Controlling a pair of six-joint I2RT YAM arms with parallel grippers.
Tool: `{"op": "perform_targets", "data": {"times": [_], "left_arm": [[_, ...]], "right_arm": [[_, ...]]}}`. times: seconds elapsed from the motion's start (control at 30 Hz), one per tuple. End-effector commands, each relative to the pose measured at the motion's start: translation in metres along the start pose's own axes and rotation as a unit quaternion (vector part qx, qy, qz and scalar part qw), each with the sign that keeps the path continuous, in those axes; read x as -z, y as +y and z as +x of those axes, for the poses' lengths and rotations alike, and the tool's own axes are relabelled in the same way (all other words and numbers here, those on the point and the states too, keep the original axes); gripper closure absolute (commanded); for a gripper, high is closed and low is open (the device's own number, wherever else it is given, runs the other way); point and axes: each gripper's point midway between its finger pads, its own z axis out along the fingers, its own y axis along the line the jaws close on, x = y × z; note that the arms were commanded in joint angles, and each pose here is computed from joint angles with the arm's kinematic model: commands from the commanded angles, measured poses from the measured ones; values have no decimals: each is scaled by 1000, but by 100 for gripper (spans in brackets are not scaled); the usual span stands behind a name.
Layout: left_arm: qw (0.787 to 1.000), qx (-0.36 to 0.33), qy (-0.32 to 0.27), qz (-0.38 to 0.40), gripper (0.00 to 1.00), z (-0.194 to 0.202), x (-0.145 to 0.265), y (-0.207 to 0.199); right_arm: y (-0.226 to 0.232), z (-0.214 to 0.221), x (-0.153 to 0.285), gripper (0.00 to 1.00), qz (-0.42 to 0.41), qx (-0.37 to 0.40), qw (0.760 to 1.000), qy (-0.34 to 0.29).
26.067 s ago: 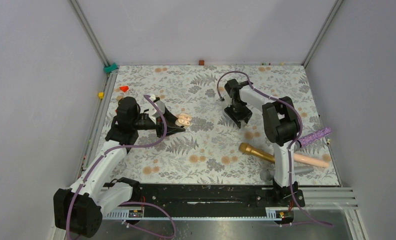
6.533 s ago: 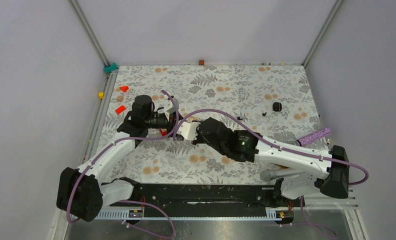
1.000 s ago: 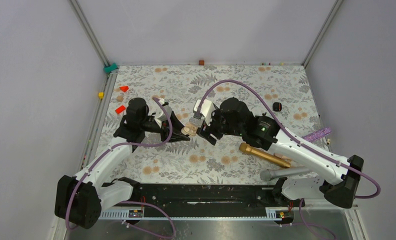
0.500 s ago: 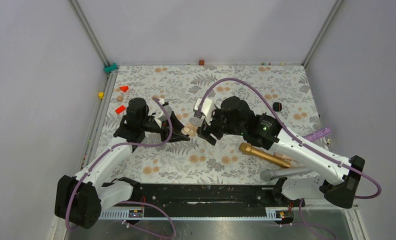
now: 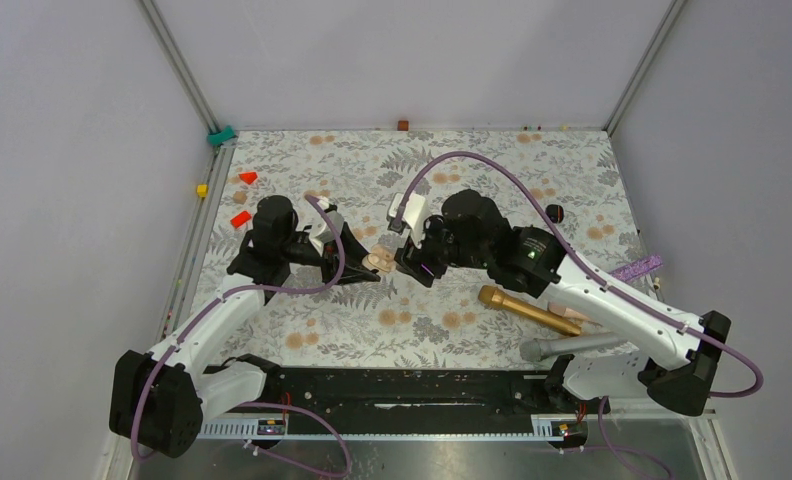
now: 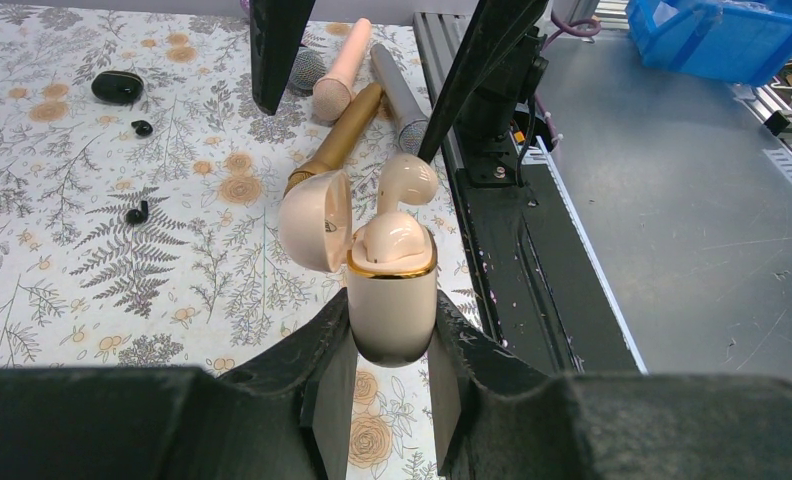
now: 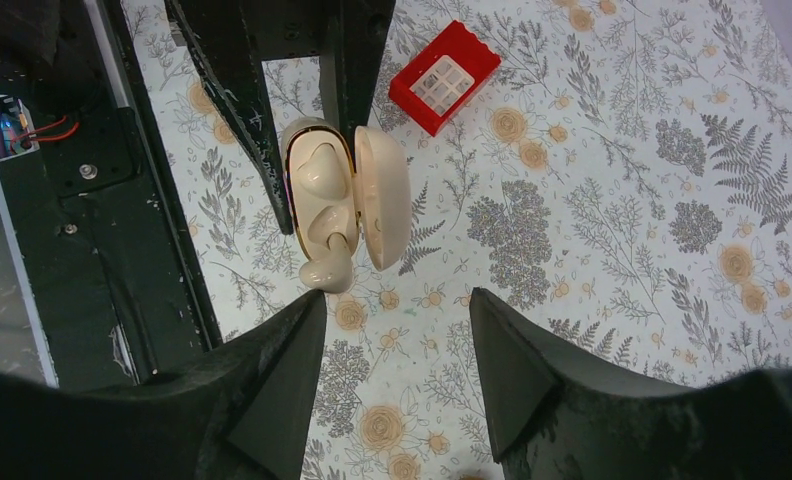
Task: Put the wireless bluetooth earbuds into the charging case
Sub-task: Close the charging case.
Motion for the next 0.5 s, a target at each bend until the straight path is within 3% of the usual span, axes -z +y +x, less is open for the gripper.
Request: {"op": "perform_targets", "data": {"times": [0.0,0.2,0.47], "left_arm": [[999,-30,-7,27,100,-7,-1,-9],[999,-30,-6,31,100,-6,-1,-10],[999,-31,-5,36,100,-5,-2,-12]], "right_arm": [[0,-21,4,38,-7,-9,1000,-26],[8,-18,2,38,-33,10,999,-25],[-1,-18,-1,39,-7,-2,1000,-20]]}}
